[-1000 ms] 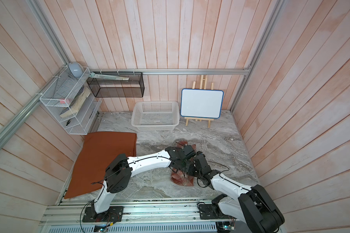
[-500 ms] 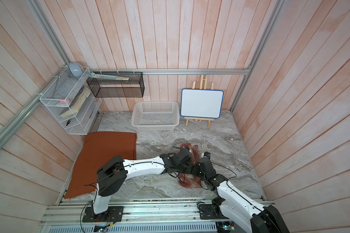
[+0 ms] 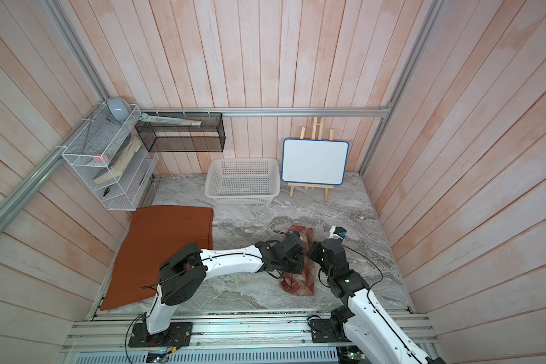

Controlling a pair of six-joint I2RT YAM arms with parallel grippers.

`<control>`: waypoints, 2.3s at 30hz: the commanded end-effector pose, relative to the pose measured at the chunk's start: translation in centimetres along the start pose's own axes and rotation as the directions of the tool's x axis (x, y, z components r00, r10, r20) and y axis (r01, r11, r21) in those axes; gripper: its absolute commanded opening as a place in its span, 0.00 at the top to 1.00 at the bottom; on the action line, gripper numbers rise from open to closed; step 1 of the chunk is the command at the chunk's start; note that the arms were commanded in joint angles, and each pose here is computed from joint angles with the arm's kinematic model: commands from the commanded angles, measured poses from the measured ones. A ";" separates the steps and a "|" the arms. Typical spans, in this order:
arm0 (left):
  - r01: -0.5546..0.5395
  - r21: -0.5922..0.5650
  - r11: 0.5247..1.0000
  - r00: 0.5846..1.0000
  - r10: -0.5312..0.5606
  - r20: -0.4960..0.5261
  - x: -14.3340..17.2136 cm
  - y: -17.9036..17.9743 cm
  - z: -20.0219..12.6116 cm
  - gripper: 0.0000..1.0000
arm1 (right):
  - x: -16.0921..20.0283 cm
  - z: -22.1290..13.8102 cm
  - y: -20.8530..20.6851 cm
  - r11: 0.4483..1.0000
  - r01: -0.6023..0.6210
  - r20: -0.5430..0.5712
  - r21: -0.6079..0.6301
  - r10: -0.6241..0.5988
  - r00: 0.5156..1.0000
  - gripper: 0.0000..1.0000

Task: Roll up the skirts
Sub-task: Roll the skirt at the center of the board.

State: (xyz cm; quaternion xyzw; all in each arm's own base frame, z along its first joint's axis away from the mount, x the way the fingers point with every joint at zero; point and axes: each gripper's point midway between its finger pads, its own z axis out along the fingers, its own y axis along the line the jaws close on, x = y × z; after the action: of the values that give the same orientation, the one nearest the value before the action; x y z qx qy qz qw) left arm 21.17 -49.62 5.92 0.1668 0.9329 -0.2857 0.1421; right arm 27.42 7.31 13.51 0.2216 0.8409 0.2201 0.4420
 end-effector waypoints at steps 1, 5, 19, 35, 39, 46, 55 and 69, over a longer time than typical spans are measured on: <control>-0.032 -0.018 0.999 0.993 0.030 -0.118 3.6 0.7 1.9 1.00 | -0.4 0.6 2.2 0.987 -0.009 -0.070 -0.160 -0.002 0.998 1.00; -0.032 0.009 0.999 0.993 0.033 -0.114 3.7 0.4 1.8 1.00 | -0.3 1.6 3.9 0.957 -0.062 -0.161 -0.285 0.016 0.987 1.00; -0.024 0.024 0.999 0.988 0.027 -0.149 4.4 0.4 2.9 1.00 | -0.7 1.8 4.6 0.941 -0.054 -0.166 -0.334 -0.003 0.986 1.00; -0.039 0.041 0.998 0.987 0.045 -0.153 4.6 -0.1 2.9 1.00 | 1.7 4.3 2.1 0.964 -0.085 -0.249 -0.251 0.021 0.968 1.00; -0.041 0.038 0.998 0.988 0.046 -0.145 4.5 0.0 2.7 1.00 | 2.5 4.4 0.5 0.978 -0.099 -0.253 -0.186 0.050 0.966 1.00; -0.069 0.036 0.997 0.988 0.074 -0.136 4.3 -0.6 2.4 1.00 | 5.3 4.3 -2.8 0.993 -0.098 -0.310 -0.061 0.074 0.948 1.00; -0.150 0.016 0.989 0.978 0.151 -0.144 4.7 -2.4 2.5 0.94 | 6.6 4.2 -6.3 0.991 -0.116 -0.289 0.067 0.131 0.948 1.00; -0.187 -0.057 0.981 0.982 0.188 0.015 2.6 -3.2 -3.3 0.43 | 7.8 2.7 -9.1 0.976 -0.160 -0.252 0.151 0.194 0.948 1.00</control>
State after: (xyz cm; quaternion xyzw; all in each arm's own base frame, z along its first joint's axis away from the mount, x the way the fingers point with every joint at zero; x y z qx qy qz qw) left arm 16.81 -51.84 7.58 0.2539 0.9149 -0.2661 0.1664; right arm 26.75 5.98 5.37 0.2619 0.8587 0.2733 0.3454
